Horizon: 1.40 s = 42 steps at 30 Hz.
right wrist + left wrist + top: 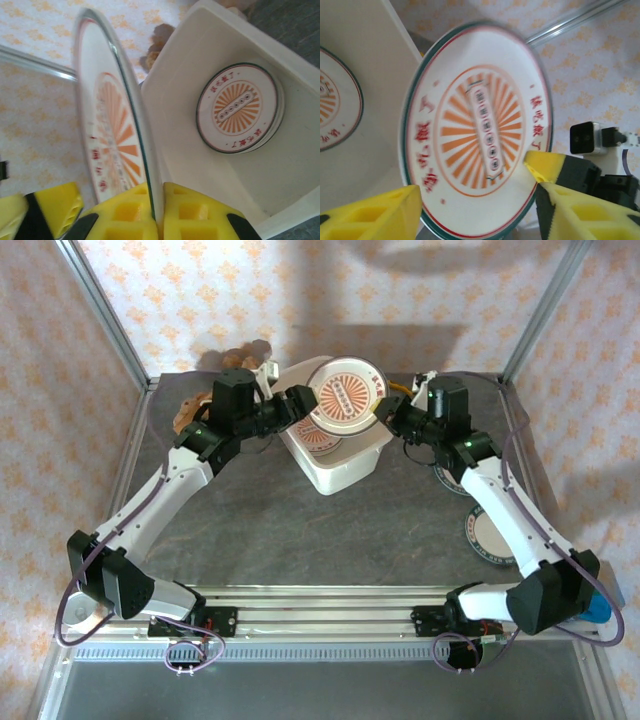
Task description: Place the plates into the plastic bin on the countertop
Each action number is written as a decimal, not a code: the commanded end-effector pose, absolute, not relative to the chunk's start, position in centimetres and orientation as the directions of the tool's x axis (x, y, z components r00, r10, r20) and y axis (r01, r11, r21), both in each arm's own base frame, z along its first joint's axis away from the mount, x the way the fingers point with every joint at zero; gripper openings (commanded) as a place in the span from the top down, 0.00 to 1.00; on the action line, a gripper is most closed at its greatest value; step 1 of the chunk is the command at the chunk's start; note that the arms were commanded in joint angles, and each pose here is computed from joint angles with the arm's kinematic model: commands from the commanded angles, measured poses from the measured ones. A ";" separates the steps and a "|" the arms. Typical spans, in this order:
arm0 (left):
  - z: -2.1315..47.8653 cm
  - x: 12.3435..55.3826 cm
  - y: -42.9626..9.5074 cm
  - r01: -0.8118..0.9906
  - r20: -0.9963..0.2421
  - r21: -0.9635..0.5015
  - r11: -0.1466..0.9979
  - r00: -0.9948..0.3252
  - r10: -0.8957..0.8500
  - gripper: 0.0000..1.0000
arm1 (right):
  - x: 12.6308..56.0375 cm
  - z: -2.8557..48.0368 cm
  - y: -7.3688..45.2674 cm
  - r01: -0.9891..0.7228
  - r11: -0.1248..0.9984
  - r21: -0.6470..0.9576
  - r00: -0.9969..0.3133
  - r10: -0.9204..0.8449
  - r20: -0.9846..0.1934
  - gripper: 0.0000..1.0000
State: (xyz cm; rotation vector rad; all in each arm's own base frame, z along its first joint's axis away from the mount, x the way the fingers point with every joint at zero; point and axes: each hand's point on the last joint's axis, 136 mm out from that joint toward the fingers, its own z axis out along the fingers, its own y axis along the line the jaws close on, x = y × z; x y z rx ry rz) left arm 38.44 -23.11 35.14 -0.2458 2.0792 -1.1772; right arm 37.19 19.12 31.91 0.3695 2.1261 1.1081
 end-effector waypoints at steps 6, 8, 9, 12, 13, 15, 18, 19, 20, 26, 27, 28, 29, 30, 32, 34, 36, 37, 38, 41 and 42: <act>40.0 38.2 -16.5 0.207 -0.636 -0.730 0.652 -0.556 -0.535 0.34 | 41.2 31.7 18.3 0.012 0.556 0.831 -0.621 0.656 -0.429 1.00; 39.9 38.0 -15.3 0.202 -0.656 -0.711 0.673 -0.535 -0.532 0.33 | 42.2 30.7 18.4 0.047 0.543 0.838 -0.615 0.677 -0.404 1.00; 39.7 37.8 -14.7 0.199 -0.666 -0.701 0.685 -0.526 -0.529 0.33 | 42.5 30.2 18.5 0.065 0.539 0.840 -0.612 0.686 -0.393 1.00; 38.5 37.1 -12.9 0.159 -0.693 -0.660 0.734 -0.507 -0.513 0.33 | 43.6 28.7 18.8 0.123 0.547 0.828 -0.600 0.705 -0.377 1.00; 37.9 36.9 -12.4 0.144 -0.698 -0.647 0.749 -0.508 -0.506 0.33 | 44.0 28.1 19.0 0.142 0.551 0.823 -0.603 0.707 -0.369 1.00; 36.8 36.5 -11.4 0.109 -0.697 -0.630 0.769 -0.516 -0.499 0.33 | 44.7 27.5 19.8 0.149 0.559 0.815 -0.613 0.699 -0.368 1.00; 35.5 35.9 -10.0 0.066 -0.698 -0.609 0.791 -0.518 -0.495 0.33 | 45.6 26.8 21.3 0.164 0.585 0.794 -0.625 0.685 -0.375 1.00; 35.1 35.8 -9.4 0.051 -0.698 -0.605 0.795 -0.515 -0.498 0.33 | 46.0 26.3 21.9 0.173 0.584 0.793 -0.631 0.684 -0.366 1.00; 34.9 35.6 -8.8 0.034 -0.695 -0.604 0.796 -0.511 -0.506 0.33 | 46.3 25.7 22.5 0.191 0.578 0.793 -0.634 0.690 -0.350 1.00; 33.8 34.9 -6.2 -0.032 -0.687 -0.600 0.800 -0.493 -0.534 0.33 | 48.2 22.9 23.3 0.300 0.578 0.759 -0.608 0.729 -0.315 1.00; 33.6 34.8 -6.0 -0.039 -0.684 -0.599 0.800 -0.494 -0.537 0.33 | 48.4 22.7 23.6 0.305 0.581 0.754 -0.610 0.728 -0.313 1.00; 33.2 34.8 -5.9 -0.047 -0.681 -0.599 0.799 -0.496 -0.539 0.33 | 48.7 22.3 24.0 0.308 0.586 0.750 -0.619 0.721 -0.310 1.00; 33.1 34.7 -5.6 -0.054 -0.679 -0.599 0.799 -0.494 -0.542 0.33 | 48.9 21.9 24.6 0.313 0.592 0.743 -0.629 0.715 -0.305 1.00; 32.8 34.6 -5.5 -0.060 -0.675 -0.599 0.799 -0.499 -0.543 0.33 | 49.0 21.6 25.0 0.319 0.595 0.738 -0.634 0.713 -0.300 1.00; 32.3 34.6 -5.2 -0.074 -0.668 -0.598 0.798 -0.504 -0.548 0.33 | 49.1 20.3 26.1 0.342 0.602 0.722 -0.645 0.709 -0.286 1.00; 32.0 34.7 -5.1 -0.079 -0.662 -0.600 0.796 -0.510 -0.550 0.33 | 49.1 19.2 26.7 0.378 0.602 0.704 -0.634 0.722 -0.276 1.00; 31.7 35.0 -5.1 -0.082 -0.655 -0.603 0.794 -0.518 -0.551 0.33 | 49.1 18.5 27.0 0.402 0.601 0.691 -0.612 0.737 -0.285 1.00; 31.6 35.1 -5.1 -0.083 -0.651 -0.604 0.793 -0.522 -0.551 0.33 | 49.1 18.2 27.2 0.413 0.599 0.686 -0.604 0.744 -0.285 1.00; 31.5 35.2 -5.2 -0.083 -0.649 -0.605 0.792 -0.526 -0.550 0.33 | 49.1 17.7 27.3 0.429 0.596 0.679 -0.595 0.752 -0.284 1.00; 30.9 35.6 -5.3 -0.085 -0.639 -0.607 0.790 -0.538 -0.549 0.33 | 48.8 16.6 27.3 0.459 0.606 0.649 -0.575 0.760 -0.302 1.00; 30.8 35.6 -5.4 -0.085 -0.636 -0.608 0.790 -0.543 -0.548 0.33 | 48.7 16.3 27.2 0.472 0.605 0.641 -0.568 0.765 -0.304 1.00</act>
